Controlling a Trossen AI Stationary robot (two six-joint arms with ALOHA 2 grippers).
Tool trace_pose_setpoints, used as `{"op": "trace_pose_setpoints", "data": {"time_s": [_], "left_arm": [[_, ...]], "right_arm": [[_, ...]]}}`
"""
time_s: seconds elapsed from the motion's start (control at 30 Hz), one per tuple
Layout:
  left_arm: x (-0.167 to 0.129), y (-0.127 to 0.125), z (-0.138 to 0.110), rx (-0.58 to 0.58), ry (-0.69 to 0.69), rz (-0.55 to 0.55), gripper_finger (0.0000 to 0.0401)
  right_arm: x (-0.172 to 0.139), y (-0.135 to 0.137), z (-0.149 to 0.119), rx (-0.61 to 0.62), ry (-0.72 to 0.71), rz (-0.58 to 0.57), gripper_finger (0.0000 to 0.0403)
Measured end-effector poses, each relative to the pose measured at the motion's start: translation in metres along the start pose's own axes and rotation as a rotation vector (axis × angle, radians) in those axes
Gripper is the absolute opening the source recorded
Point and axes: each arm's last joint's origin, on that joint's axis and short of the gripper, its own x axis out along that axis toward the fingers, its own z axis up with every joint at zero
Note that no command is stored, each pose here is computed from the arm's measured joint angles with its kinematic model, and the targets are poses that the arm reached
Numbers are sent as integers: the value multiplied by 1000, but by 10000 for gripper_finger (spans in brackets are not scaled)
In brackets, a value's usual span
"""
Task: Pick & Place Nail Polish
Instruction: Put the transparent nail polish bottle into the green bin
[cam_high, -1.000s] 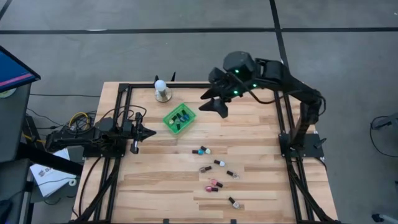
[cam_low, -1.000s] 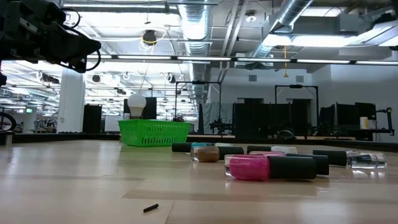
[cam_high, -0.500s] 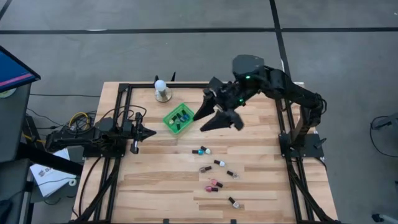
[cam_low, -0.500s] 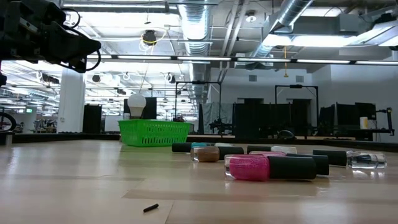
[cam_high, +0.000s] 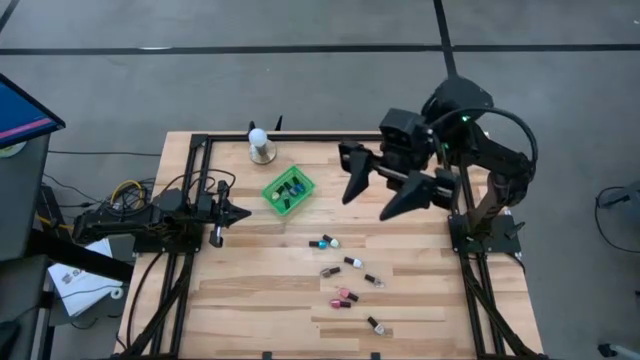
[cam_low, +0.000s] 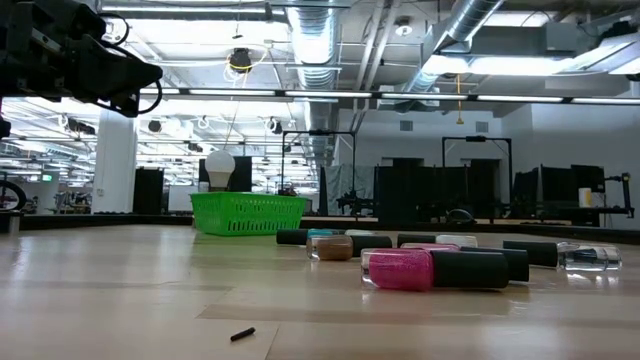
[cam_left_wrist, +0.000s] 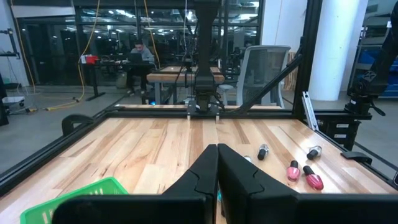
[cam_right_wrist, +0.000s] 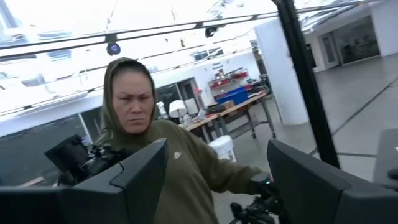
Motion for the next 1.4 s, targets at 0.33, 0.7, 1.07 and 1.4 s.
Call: {"op": "trace_pose_setpoints", "data": {"time_s": [0.33,0.7,1.07,1.4], "left_arm": [[0,0,0,0,0,0,2],[0,0,0,0,0,0,2],[0,0,0,0,0,0,2],[0,0,1,0,-10,0,2]], "right_arm": [[8,4,-10,59,53,9,265],[1,-13,-79,337,480,-491,265],[16,-54,-171,571,941,-1125,265],[50,-89,-236,612,1121,-1172,265]]}}
